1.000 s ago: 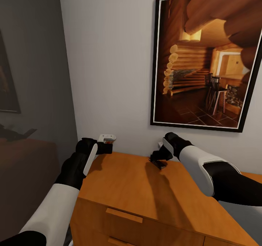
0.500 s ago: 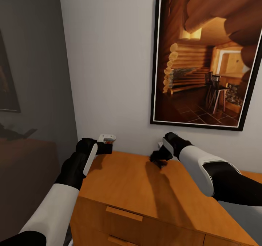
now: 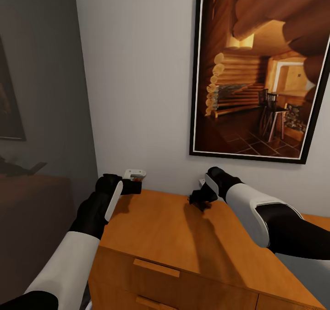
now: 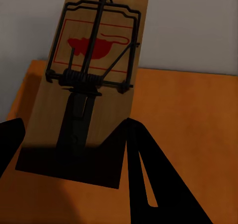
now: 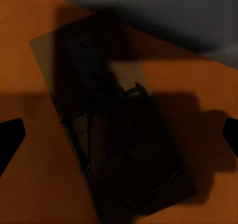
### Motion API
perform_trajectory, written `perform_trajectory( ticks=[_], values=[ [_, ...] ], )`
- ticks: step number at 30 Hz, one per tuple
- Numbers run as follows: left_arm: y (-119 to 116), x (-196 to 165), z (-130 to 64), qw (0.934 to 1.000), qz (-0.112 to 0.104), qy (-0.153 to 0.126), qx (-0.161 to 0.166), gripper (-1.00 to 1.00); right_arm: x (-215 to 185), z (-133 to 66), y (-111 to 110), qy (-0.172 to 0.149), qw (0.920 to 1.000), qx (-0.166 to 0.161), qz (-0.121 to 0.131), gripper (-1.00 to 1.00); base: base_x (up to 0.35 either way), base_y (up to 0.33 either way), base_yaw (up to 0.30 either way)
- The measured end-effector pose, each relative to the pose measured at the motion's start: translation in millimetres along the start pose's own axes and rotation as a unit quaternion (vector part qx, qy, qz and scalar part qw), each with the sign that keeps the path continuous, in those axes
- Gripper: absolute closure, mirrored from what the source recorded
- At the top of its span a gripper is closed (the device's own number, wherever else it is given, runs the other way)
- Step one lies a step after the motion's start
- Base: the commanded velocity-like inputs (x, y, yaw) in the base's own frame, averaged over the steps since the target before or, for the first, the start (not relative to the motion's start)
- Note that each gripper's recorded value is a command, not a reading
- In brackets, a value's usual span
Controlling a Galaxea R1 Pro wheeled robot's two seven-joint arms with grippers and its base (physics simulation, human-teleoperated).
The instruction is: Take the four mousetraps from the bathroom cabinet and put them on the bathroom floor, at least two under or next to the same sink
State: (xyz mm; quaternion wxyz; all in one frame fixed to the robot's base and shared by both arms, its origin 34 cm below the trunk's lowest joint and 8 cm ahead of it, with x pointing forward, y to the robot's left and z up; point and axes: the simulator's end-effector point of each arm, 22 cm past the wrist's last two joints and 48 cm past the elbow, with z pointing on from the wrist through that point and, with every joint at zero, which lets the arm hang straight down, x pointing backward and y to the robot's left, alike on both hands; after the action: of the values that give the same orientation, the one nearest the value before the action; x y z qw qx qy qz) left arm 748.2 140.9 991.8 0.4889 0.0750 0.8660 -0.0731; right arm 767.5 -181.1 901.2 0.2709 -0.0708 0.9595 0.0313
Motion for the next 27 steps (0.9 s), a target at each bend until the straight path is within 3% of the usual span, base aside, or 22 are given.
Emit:
perform_trajectory(
  ticks=[27],
  values=[
    [0.3,-1.1,-0.7,1.0,0.001,-0.002,-0.001,1.0,2.9,-0.2,-5.7,0.007,0.9998,0.013,-0.009,1.0,-0.011,0.0,0.0]
  ],
)
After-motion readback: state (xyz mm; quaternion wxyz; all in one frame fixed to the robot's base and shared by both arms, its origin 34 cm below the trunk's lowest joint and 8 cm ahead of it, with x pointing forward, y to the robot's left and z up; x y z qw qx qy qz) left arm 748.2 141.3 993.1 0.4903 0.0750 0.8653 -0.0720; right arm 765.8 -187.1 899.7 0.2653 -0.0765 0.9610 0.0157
